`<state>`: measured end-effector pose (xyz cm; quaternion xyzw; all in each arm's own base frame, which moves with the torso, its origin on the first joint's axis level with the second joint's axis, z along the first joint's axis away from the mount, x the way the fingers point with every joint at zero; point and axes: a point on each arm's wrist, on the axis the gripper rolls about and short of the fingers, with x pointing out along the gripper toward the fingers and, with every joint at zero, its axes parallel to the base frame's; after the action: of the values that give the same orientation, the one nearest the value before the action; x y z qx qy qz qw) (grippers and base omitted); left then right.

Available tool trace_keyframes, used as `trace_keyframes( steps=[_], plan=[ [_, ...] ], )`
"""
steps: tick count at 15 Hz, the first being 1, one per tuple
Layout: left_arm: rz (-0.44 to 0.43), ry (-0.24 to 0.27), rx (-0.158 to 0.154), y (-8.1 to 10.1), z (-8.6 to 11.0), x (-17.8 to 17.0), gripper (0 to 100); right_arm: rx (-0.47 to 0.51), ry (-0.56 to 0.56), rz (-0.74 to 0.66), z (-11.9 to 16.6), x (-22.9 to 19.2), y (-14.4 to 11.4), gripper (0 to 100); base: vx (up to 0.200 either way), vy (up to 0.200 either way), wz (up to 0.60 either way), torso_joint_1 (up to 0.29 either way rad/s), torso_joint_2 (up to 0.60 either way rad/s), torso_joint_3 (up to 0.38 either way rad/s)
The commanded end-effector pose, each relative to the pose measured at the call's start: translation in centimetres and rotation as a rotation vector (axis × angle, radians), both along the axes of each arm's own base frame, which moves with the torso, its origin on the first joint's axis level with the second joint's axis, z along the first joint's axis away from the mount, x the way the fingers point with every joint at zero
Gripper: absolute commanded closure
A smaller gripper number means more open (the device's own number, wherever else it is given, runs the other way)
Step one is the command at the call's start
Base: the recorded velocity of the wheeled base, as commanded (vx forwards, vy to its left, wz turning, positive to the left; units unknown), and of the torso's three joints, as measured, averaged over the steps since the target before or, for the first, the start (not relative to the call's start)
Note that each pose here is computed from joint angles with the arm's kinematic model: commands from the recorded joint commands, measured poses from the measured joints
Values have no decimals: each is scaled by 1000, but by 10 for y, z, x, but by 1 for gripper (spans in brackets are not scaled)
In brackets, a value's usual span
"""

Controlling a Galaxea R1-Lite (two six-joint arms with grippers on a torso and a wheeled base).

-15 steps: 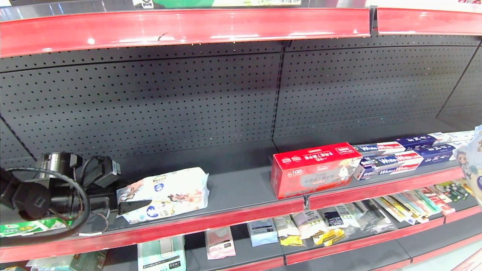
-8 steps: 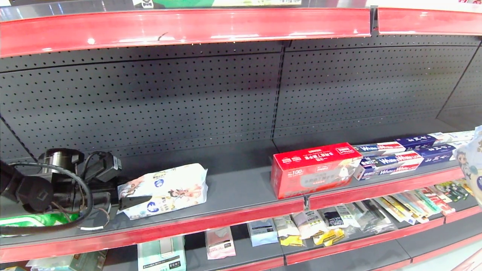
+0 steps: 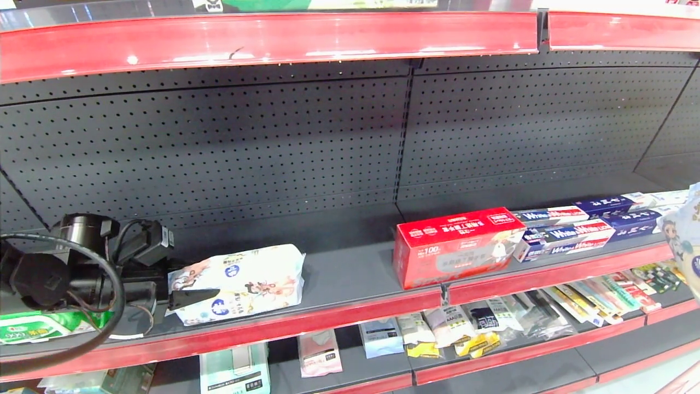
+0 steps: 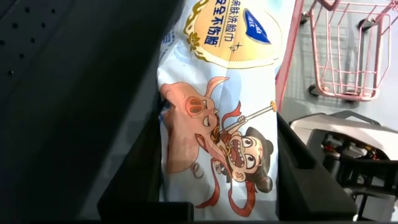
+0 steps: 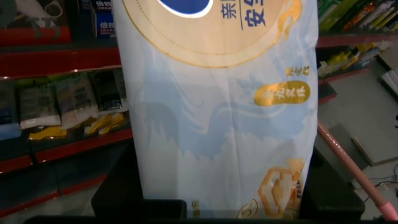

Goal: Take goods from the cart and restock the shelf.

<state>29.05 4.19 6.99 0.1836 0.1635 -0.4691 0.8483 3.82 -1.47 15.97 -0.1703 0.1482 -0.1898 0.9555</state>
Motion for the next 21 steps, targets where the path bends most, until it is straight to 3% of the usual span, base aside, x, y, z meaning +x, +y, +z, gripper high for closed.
trace_keyframes(
  steps=[1,9,15,21],
  plan=[
    [-1,-10,4,2,-3,9,100,0,1,0,0,0,0,100,0,0,0,0,0,0],
    [-11,-41,16,0,-23,-1,100,-1,-2,0,1,0,0,100,0,0,0,0,0,0],
    [-40,-33,-24,-2,-26,-5,100,1,6,-3,1,1,-1,100,0,0,0,0,0,0],
    [-35,-72,-24,3,-19,8,100,1,7,-2,0,1,0,100,0,0,0,0,0,0]
  ],
)
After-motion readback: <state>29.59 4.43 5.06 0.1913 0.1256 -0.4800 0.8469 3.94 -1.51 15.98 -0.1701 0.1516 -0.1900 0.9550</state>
